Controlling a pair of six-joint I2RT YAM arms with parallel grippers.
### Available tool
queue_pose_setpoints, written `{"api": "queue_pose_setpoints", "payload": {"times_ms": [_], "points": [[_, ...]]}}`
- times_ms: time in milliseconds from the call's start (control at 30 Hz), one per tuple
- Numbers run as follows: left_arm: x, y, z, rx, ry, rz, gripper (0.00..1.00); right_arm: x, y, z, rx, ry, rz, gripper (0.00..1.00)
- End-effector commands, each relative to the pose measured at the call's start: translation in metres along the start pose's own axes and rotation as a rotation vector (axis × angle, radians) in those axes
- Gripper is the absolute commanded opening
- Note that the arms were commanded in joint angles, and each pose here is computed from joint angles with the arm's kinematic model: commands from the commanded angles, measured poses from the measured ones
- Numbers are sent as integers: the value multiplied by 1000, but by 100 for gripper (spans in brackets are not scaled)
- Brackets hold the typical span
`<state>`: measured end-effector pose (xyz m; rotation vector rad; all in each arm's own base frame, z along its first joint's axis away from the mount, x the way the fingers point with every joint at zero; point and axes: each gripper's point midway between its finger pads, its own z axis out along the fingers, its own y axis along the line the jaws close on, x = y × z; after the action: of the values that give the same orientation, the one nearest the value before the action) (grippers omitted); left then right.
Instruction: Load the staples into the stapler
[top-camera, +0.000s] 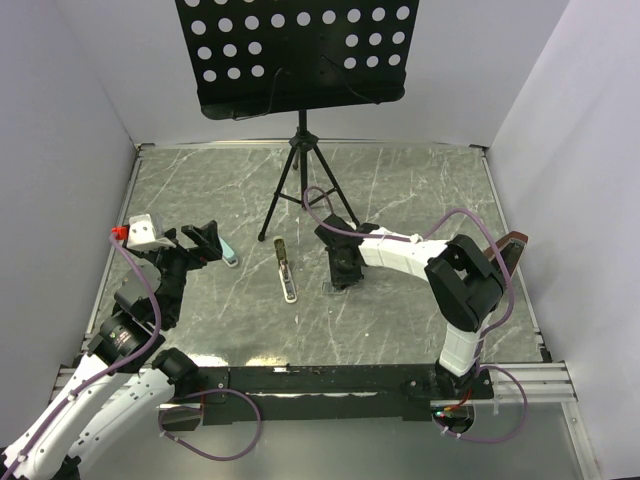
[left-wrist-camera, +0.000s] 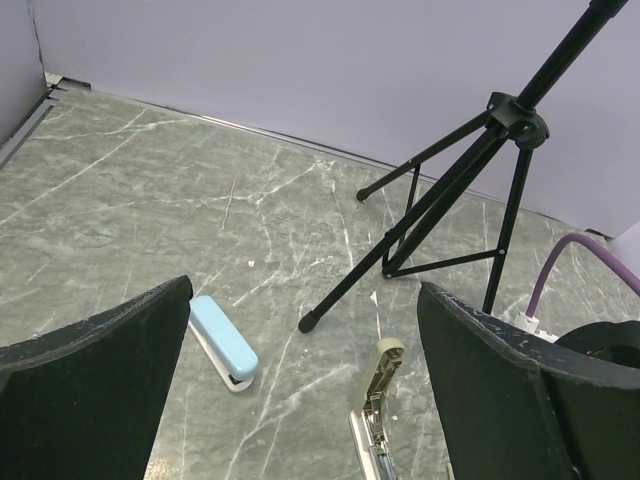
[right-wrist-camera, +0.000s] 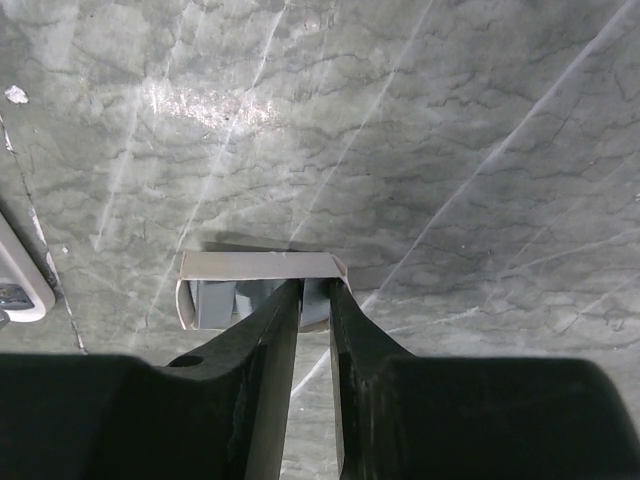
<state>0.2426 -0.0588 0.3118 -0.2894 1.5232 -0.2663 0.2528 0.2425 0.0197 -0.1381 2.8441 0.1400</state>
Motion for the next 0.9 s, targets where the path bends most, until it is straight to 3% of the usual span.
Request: {"api": "queue_pose_setpoints", "payload": {"times_ms": [0,500,667,867], "points": [[-14,-5,1,19,-38,-15,99,1,-1,-6,-28,-1,23,27],[-12,-6,1,22,-32,-11,99,-19,-14,-27,56,-83,-32,23],[-12,-6,1,20,-33,-10,100,-22,-13,-25,60,-91,-54,9],[-12,-6,2,20,-32,-9,99,-28,-15,-29,71,-109,-78,6]]}}
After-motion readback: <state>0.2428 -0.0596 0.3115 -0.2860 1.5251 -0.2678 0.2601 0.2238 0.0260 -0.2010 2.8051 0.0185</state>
